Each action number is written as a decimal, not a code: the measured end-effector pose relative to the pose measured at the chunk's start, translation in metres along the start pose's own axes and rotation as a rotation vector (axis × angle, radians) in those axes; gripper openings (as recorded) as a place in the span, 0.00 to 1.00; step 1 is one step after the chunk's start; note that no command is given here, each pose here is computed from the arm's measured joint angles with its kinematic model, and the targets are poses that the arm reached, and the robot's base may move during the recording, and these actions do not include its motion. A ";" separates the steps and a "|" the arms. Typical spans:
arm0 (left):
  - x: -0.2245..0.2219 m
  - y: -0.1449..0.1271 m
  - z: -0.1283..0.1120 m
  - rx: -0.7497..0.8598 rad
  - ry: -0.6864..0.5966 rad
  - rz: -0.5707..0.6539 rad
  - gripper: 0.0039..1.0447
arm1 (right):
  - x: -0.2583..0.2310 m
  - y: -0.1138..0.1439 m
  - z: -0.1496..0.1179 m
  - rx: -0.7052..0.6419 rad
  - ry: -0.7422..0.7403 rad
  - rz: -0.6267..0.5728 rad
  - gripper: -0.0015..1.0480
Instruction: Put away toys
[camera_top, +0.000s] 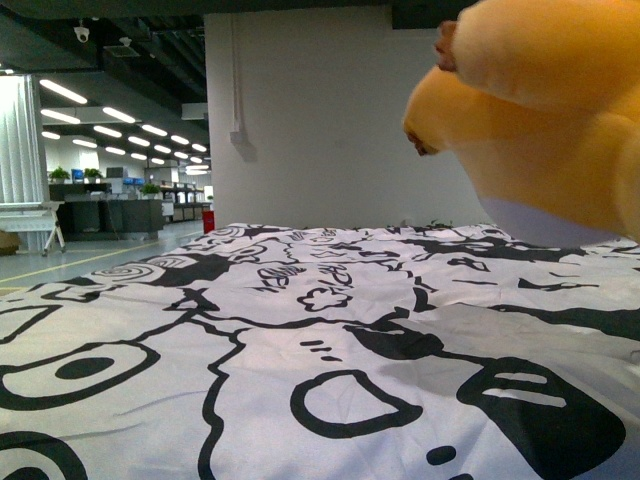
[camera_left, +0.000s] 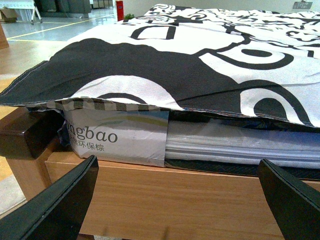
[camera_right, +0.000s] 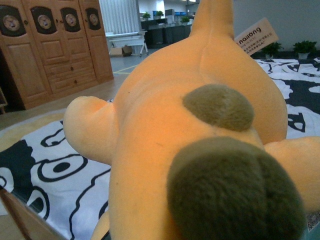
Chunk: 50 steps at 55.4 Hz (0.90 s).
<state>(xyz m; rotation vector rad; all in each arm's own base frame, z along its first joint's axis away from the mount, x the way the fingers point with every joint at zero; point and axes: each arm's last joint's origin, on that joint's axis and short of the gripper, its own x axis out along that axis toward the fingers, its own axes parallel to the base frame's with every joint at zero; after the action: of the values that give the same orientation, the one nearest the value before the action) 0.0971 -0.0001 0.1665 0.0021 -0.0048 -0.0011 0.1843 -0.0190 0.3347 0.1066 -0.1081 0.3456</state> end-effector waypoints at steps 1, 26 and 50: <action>0.000 0.000 0.000 0.000 0.000 0.000 0.95 | -0.003 0.000 -0.002 0.004 0.000 0.000 0.18; 0.000 0.000 0.000 0.000 0.000 0.000 0.95 | -0.063 0.019 -0.078 0.065 -0.037 -0.050 0.18; 0.000 0.000 0.000 0.000 0.000 0.000 0.95 | -0.074 0.023 -0.107 0.077 -0.021 -0.071 0.18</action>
<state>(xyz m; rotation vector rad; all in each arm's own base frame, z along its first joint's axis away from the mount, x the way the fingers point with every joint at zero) 0.0971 -0.0001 0.1665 0.0021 -0.0048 -0.0011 0.1163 -0.0095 0.2218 0.1897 -0.1113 0.2780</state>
